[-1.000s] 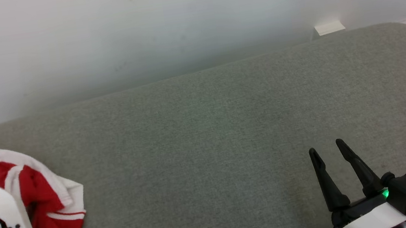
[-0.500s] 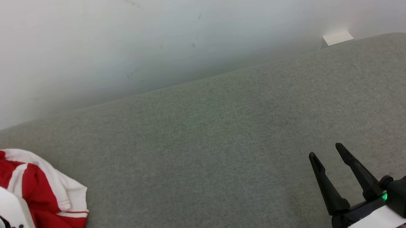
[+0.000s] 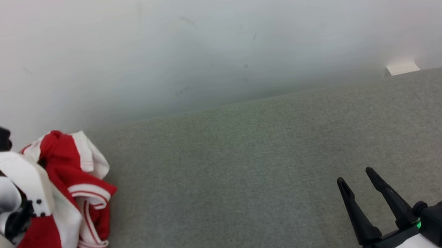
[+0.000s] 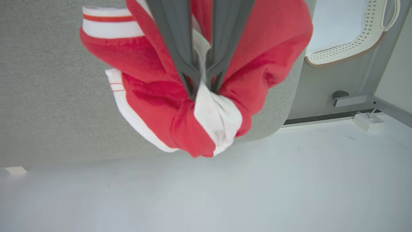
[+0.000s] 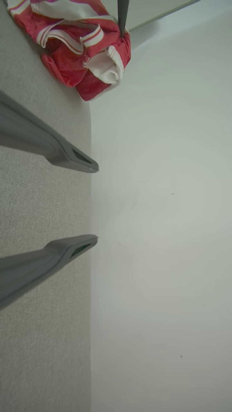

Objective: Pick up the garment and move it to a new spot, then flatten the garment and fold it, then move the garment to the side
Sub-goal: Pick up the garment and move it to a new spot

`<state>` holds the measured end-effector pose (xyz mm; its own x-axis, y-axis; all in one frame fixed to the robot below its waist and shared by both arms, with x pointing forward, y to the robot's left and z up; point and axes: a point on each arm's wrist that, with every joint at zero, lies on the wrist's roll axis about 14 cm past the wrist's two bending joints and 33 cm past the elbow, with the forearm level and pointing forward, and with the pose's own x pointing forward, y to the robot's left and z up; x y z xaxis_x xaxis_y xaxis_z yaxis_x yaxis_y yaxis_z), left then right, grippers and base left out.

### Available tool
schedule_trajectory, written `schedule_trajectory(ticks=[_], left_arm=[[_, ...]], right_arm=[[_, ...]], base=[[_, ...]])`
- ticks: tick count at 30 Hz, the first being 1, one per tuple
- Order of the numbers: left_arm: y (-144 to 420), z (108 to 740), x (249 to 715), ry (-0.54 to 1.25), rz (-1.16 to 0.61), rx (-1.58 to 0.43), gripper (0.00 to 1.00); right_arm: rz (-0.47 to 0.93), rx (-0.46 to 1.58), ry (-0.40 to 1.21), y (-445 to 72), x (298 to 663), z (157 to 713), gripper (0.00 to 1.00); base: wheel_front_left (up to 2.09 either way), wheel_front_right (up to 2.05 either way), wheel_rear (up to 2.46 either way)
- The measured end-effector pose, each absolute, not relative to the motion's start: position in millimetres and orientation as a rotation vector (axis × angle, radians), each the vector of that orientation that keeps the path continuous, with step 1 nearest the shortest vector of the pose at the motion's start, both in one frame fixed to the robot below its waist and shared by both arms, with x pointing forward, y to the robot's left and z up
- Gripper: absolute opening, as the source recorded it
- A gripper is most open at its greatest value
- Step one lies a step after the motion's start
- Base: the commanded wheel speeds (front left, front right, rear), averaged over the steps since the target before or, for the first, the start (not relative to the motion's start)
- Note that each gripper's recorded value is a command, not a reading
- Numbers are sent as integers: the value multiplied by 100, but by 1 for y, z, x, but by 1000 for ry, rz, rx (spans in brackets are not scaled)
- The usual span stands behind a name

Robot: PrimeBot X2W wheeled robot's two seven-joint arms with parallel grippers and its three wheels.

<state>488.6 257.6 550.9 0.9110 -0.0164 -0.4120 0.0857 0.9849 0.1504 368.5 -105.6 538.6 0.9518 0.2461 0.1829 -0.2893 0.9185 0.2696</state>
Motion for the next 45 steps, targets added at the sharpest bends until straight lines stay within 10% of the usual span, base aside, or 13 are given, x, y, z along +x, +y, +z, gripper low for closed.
schedule_trajectory(ticks=[22, 40, 41, 42, 45], left_arm=[[36, 731, 474, -208, -633, 115, 0], [-98, 501, 440, 195, -905, 69, 0], [-102, 491, 438, 212, -910, 65, 19], [-106, 482, 436, 231, -914, 56, 92], [-113, 476, 436, 220, -924, 35, 100]], right_arm=[[137, 297, -181, -152, 357, 543, 100], [-17, 281, -119, -199, 349, 519, 100], [-25, 281, -113, -201, 349, 517, 100], [-31, 279, -106, -203, 349, 515, 100], [-35, 278, -91, -204, 351, 510, 100]], base=[[0, 0, 0], [0, 0, 0], [0, 0, 0], [0, 0, 0], [0, 0, 0]])
